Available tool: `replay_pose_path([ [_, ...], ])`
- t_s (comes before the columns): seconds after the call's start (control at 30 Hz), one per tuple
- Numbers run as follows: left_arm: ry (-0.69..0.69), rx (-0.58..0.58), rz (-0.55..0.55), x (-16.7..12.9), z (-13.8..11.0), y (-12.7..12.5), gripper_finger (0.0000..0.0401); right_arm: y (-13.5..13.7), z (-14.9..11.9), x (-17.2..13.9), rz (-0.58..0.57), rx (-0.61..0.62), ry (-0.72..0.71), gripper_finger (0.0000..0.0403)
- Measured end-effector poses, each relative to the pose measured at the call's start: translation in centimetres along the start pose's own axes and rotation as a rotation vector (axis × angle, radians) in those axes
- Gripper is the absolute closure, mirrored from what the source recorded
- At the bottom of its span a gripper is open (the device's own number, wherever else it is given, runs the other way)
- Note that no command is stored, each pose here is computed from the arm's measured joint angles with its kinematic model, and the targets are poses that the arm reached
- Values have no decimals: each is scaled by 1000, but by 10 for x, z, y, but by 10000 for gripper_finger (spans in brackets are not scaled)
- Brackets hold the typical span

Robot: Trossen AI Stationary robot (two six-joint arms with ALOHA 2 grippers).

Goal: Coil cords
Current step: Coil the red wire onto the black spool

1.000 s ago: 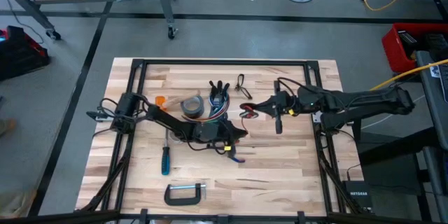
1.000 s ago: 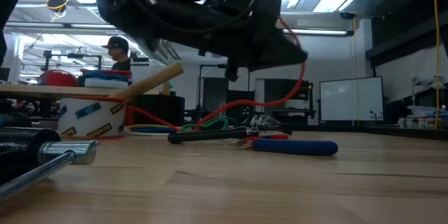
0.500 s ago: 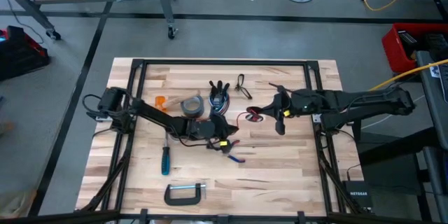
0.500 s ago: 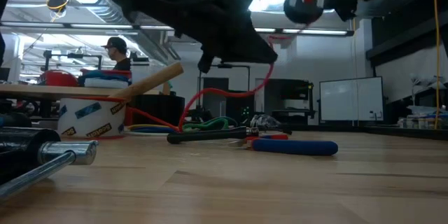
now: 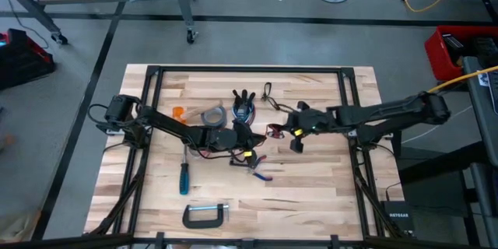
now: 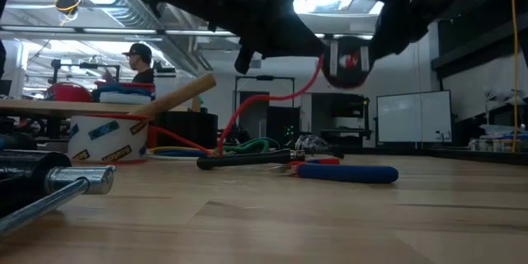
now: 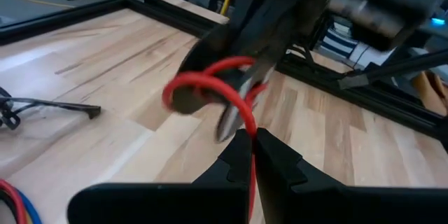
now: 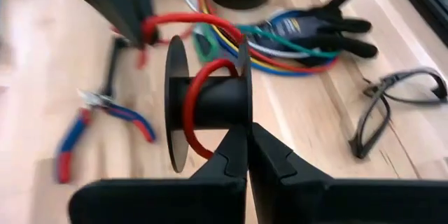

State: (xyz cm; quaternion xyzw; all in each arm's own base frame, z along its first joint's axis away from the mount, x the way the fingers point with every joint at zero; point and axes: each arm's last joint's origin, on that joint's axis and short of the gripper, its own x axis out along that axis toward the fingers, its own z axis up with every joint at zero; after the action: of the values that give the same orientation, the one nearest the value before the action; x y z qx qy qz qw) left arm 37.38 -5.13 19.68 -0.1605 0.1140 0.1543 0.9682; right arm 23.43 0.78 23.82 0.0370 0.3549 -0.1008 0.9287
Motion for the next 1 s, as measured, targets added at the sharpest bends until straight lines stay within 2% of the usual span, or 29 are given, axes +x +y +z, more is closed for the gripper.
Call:
replay_pose_path([
  [0.2,-5,-23,-16,1,4,-3,401,0,-4,21,-103,35,35,402],
  [0.6,-20,-56,-19,3,9,-2,401,3,14,43,-70,93,-143,402],
  [0.8,-29,-33,5,3,9,-1,401,-10,24,51,-75,142,-232,402],
  [1.0,-41,22,49,1,7,-4,401,-23,32,52,-23,181,-299,402],
])
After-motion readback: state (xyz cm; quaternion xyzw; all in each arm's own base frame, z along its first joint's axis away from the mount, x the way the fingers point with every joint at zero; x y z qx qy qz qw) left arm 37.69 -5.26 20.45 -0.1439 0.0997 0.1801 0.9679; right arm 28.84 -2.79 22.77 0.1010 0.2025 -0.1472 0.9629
